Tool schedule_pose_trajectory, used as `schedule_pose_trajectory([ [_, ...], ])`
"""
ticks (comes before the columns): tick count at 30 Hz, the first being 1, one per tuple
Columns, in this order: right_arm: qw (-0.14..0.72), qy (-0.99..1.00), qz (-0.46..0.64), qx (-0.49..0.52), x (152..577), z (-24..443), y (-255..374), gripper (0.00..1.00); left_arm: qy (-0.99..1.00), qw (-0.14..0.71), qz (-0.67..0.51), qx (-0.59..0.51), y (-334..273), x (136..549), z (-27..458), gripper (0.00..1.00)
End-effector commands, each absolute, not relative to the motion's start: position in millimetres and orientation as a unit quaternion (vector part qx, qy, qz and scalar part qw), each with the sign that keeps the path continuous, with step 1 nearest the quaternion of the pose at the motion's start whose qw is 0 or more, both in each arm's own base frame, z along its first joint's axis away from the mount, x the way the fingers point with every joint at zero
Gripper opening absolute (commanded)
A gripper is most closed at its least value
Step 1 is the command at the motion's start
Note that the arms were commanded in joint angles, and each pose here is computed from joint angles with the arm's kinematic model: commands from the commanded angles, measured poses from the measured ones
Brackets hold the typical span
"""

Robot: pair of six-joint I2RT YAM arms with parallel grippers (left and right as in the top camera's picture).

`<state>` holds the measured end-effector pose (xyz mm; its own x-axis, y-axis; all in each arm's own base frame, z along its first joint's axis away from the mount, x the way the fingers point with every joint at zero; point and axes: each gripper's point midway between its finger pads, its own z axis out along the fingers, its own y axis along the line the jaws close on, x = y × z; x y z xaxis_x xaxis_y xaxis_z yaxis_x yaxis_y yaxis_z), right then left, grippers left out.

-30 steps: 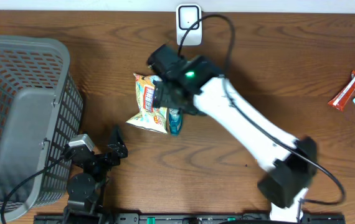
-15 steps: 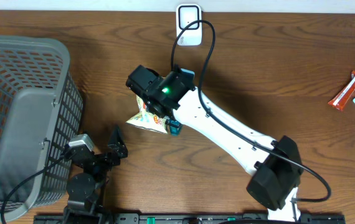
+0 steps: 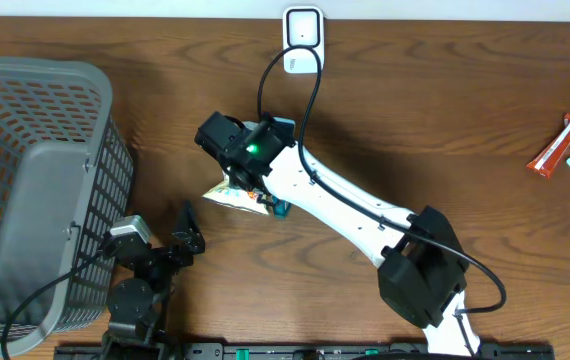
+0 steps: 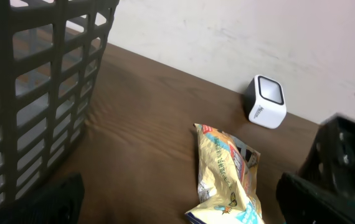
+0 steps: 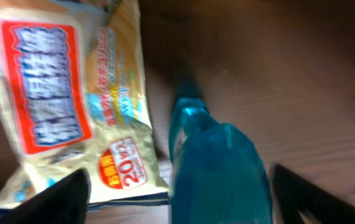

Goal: Scan the item barcode
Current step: 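Close the right gripper on the teal bottle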

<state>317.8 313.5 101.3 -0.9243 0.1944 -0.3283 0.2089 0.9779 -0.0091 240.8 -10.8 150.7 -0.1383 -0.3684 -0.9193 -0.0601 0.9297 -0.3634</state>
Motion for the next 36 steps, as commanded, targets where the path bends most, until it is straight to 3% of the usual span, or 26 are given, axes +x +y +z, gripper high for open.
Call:
schedule_pose_trajectory([
  [1,0.155,0.982,-0.038,0.101,316,84,307,0.71,0.757,0.628,-0.105,-0.145,-8,240,135,0.98],
  [4,0.155,0.982,-0.039,0.102,316,83,306,0.51,0.757,0.628,-0.105,-0.145,-8,240,135,0.98],
  [8,0.156,0.979,-0.037,0.125,317,83,305,0.32,0.757,0.628,-0.105,-0.145,-8,240,135,0.98],
  [17,0.157,0.965,-0.042,0.206,321,84,291,0.02,0.758,0.628,-0.105,-0.145,-8,240,135,0.98],
  [31,0.175,0.862,-0.09,0.467,338,128,185,0.01,0.757,0.628,-0.105,-0.145,-8,240,135,0.98],
  [36,0.174,0.799,-0.077,0.57,348,127,165,0.08,0.757,0.628,-0.105,-0.145,-8,240,135,0.98],
])
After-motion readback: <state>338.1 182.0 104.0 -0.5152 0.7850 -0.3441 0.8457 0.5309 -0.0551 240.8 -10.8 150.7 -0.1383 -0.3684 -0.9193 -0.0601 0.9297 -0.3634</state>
